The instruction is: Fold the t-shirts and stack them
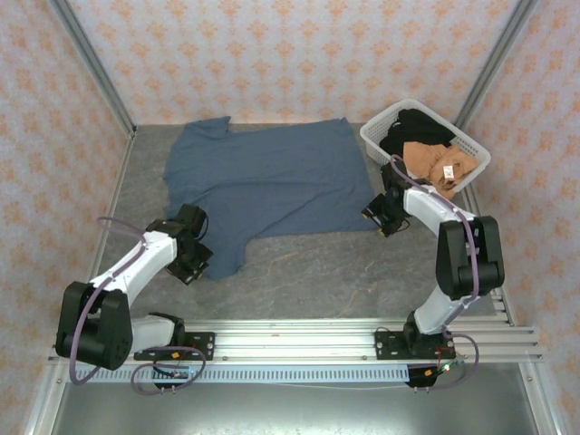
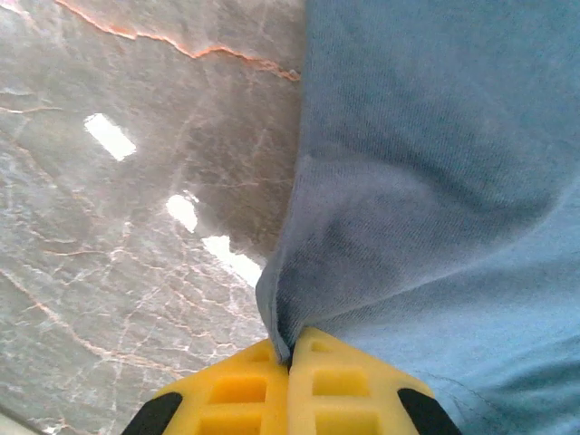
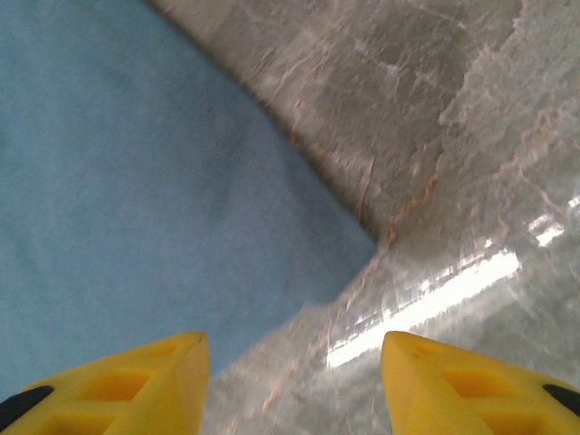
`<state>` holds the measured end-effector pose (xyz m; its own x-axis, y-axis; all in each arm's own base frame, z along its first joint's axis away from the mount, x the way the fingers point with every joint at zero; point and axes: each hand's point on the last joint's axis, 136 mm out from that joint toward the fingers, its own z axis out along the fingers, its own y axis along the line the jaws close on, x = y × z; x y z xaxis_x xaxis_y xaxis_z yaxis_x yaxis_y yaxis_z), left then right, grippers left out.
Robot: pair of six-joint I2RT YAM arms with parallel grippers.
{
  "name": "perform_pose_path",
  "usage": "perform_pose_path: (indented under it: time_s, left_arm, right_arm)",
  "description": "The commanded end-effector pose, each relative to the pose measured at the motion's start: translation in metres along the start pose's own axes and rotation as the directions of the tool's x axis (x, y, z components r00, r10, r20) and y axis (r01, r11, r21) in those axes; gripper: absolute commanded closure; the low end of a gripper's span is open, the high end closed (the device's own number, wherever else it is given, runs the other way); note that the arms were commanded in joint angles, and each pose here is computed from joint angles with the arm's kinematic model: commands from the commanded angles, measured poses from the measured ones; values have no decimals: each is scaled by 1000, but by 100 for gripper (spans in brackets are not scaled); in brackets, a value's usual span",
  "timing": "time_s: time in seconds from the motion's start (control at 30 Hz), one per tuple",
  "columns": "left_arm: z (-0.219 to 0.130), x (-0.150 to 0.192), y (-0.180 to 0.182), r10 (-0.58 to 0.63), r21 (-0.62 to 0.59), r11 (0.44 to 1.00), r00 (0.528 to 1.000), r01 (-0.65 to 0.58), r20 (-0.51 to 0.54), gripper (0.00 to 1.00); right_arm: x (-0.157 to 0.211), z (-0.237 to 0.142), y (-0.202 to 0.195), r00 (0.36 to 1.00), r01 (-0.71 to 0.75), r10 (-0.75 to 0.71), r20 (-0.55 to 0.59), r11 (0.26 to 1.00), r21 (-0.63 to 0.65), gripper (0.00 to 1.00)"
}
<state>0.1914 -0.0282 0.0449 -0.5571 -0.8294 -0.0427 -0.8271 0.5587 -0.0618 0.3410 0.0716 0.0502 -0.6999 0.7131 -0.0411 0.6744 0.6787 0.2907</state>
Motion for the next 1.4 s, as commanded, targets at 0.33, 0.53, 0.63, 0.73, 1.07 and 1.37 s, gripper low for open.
perform_pose_path:
  time_s: [0.33,0.53,0.63,0.73,1.07,1.37]
  left_arm:
    - [-8,-6,15,32,-74,997,999,-29,33,100]
    - [-9,-5,20,43,-88,995,999,-40,33,100]
    - [-11,-6,20,48,-83,996,998,-44,39,100]
    - [-11,-6,19,58,-83,995,998,-55,38,100]
    - [-11,-7,15,68,-82,994,997,-65,35,100]
    - [-26,13,37,48,-106,993,998,-51,-38,100]
  right_arm:
    - [-15,26,-9,999,-34,33,13,998,52,56]
    - [-14,20,-27,999,-27,24,28,991,131,56]
    - [-14,9,-28,998,-17,10,55,993,121,54]
    - [-11,9,-27,999,9,-15,52,993,114,52]
    - [-7,36,-13,1000,19,-21,12,992,122,73]
    - [6,1,-28,995,61,-74,66,982,180,100]
